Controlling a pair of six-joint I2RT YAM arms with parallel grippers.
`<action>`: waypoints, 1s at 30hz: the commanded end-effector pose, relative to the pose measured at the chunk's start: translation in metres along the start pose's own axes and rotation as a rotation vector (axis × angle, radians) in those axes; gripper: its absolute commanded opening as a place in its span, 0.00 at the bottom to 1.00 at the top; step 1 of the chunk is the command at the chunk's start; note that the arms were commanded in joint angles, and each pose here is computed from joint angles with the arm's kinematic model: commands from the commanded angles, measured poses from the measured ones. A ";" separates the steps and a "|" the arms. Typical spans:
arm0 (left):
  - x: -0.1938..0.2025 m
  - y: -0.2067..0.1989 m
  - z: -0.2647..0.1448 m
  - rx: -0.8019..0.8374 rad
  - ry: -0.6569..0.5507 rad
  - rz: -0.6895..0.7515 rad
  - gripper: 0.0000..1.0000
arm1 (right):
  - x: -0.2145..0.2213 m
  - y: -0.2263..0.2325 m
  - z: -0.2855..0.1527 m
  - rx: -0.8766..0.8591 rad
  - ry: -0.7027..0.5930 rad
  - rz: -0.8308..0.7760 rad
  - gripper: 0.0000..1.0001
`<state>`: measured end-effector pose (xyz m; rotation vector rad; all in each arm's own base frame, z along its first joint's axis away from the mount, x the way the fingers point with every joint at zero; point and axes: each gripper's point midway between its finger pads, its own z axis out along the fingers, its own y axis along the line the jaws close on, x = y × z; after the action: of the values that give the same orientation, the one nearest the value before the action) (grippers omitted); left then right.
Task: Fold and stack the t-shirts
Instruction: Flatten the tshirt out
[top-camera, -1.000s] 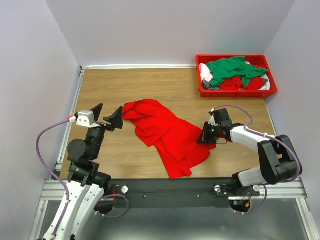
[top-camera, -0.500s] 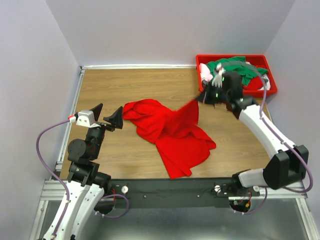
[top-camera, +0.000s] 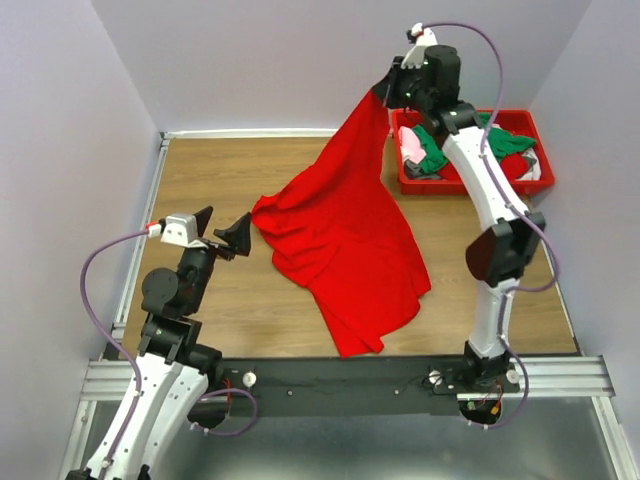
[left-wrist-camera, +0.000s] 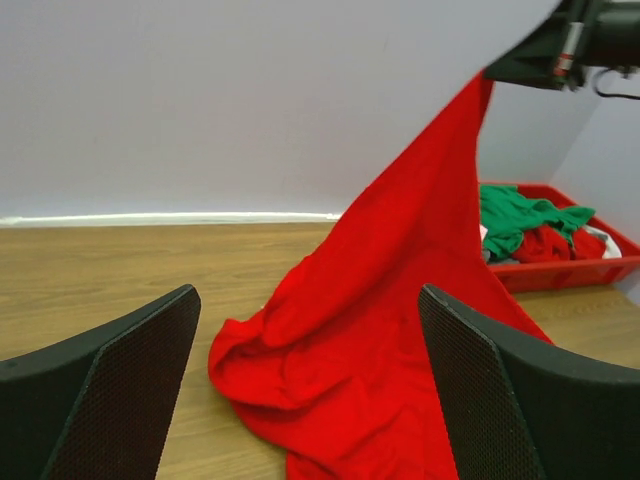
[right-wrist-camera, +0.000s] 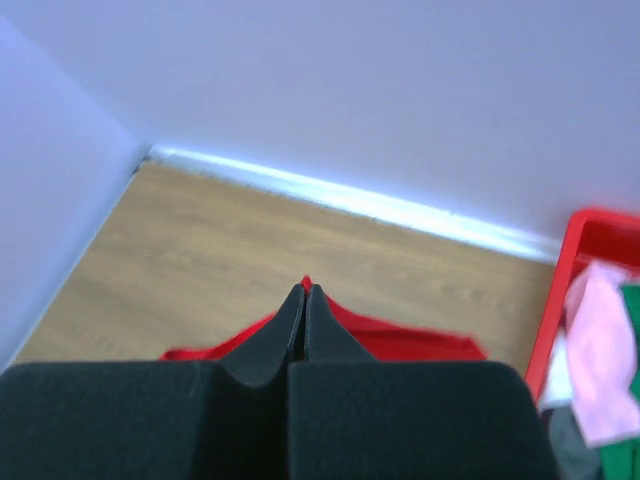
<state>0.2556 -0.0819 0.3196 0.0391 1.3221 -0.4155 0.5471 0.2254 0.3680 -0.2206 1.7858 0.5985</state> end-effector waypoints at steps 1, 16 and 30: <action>0.003 -0.013 0.004 0.062 0.025 -0.020 0.97 | 0.016 -0.012 0.051 0.062 -0.004 -0.117 0.01; 0.063 -0.026 0.019 0.109 0.342 -0.109 0.95 | 0.115 -0.013 -0.022 0.253 0.209 -0.117 0.60; 0.181 -0.111 0.045 0.106 0.937 -0.019 0.93 | 0.312 -0.026 -0.195 0.334 0.547 0.162 0.59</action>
<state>0.2917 -0.2400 0.2029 0.3624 2.0846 -0.6437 0.3217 0.1565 0.1083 -0.0852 2.4024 0.3114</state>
